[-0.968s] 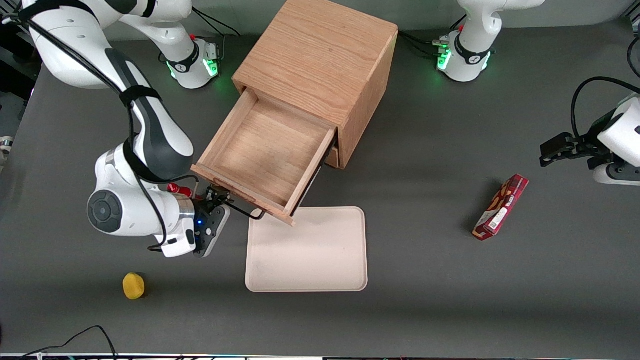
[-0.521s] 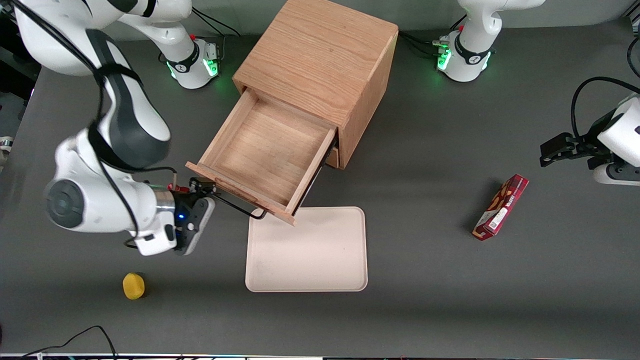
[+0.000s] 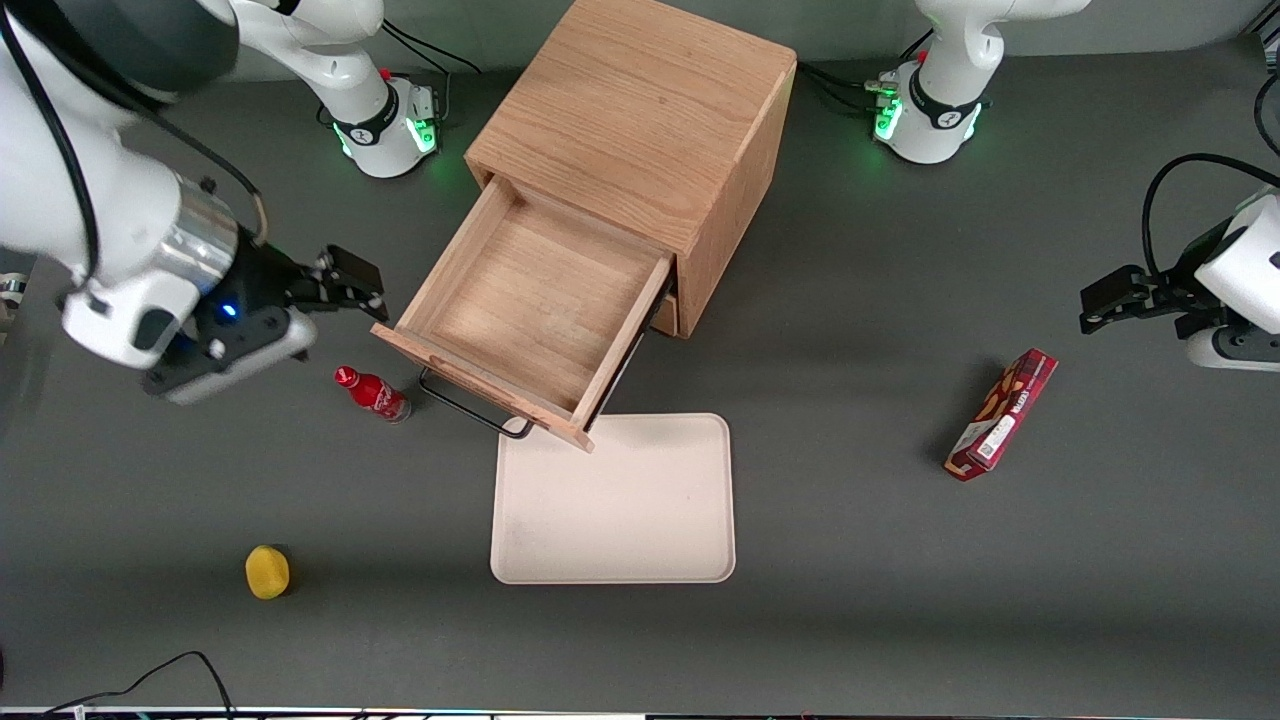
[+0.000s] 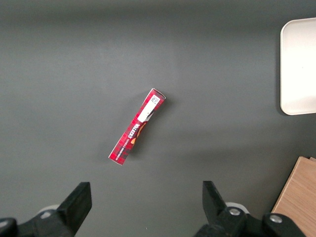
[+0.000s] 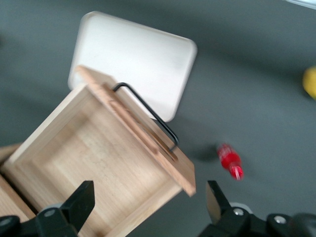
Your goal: Open upper drawer
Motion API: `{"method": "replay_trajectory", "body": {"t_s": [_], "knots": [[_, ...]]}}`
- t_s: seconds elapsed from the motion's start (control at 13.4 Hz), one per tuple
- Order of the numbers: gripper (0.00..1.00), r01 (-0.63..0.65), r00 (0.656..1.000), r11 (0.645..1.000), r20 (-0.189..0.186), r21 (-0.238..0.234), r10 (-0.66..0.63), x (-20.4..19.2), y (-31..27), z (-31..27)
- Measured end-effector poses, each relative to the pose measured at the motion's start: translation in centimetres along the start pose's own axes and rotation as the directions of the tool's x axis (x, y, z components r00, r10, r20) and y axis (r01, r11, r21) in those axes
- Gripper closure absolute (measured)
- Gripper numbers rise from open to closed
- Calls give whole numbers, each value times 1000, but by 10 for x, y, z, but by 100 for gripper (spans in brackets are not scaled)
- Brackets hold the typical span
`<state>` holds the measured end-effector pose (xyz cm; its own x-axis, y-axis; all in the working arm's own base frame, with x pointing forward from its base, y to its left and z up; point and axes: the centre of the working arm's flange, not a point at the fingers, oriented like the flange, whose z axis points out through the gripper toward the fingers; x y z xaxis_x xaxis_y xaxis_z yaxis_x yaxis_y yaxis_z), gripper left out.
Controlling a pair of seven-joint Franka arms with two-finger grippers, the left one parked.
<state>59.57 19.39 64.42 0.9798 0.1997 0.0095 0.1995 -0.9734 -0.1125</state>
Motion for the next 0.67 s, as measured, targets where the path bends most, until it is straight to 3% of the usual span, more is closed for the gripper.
{"method": "replay_trajectory", "body": {"t_s": [0.07,0.3,0.37,0.67], "knots": [[0,-65,998,997,4,-35,65,-7,9,-5],[0,-211,971,970,84,-119,222,-30,78,4],[0,-255,960,957,87,-137,268,-39,101,13],[0,-330,942,935,17,-127,335,-91,150,60]]}}
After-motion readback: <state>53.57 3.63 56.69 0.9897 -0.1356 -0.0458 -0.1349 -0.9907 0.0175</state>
